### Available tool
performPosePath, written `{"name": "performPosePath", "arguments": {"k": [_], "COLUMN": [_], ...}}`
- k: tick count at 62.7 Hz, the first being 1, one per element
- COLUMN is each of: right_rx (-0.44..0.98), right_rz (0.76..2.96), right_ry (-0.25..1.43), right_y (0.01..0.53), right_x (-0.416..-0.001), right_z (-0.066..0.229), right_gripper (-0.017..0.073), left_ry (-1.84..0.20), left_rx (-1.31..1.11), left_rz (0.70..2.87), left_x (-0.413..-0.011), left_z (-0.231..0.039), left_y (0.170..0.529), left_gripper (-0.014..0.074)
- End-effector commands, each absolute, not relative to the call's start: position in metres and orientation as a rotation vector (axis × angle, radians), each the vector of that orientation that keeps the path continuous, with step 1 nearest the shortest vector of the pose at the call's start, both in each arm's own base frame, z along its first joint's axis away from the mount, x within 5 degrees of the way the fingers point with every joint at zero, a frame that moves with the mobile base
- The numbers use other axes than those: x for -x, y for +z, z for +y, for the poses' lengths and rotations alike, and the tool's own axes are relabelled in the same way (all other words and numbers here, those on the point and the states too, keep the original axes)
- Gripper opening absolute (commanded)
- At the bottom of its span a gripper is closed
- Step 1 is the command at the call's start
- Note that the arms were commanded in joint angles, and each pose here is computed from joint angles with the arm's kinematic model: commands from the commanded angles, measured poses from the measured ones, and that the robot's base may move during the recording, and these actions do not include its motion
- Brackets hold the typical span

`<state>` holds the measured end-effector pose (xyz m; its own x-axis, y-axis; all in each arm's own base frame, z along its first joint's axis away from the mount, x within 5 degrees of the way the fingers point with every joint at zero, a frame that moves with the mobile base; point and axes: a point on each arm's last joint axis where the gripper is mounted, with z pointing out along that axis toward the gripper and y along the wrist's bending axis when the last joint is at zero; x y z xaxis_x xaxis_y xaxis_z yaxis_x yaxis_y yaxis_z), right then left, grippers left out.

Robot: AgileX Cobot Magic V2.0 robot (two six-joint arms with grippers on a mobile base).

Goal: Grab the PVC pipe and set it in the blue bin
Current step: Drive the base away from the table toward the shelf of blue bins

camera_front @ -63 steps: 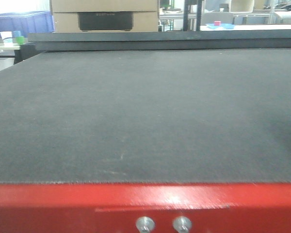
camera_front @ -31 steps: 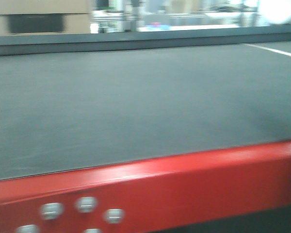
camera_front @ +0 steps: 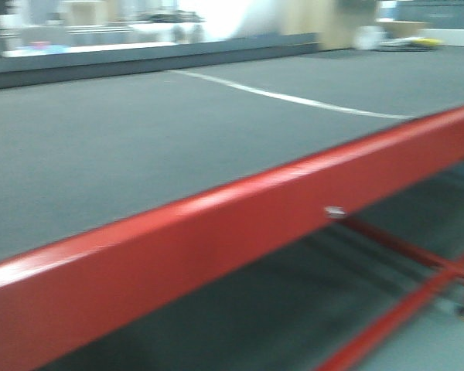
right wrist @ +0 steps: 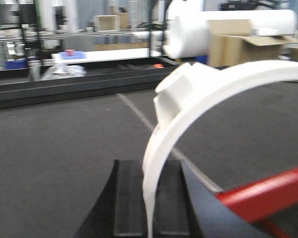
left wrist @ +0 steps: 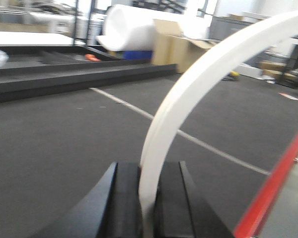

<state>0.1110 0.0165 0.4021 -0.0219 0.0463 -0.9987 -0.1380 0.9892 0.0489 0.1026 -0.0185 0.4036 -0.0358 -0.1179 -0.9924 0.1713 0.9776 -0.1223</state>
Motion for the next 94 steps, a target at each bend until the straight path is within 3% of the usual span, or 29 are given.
{"name": "performPosePath", "arguments": {"k": [1,94], "right_rx": [0.077,0.077], "right_rz": [1.552,1.552], "right_ry": [0.148,0.148], "right_y": [0.4058,0.4058], "right_x": [-0.1088,-0.1088], "right_z": [0.0165,0.0165], "right_gripper": [-0.0169,-0.0169], "left_ry": [-0.249,-0.249], "left_rx": [-0.044,-0.044], "left_rz": [1.560,1.560], "left_x": [-0.1018,-0.1018], "left_z": [-0.0193,-0.0193], "left_y": [0.4065,0.4065], "left_gripper": [-0.0111,-0.0111]}}
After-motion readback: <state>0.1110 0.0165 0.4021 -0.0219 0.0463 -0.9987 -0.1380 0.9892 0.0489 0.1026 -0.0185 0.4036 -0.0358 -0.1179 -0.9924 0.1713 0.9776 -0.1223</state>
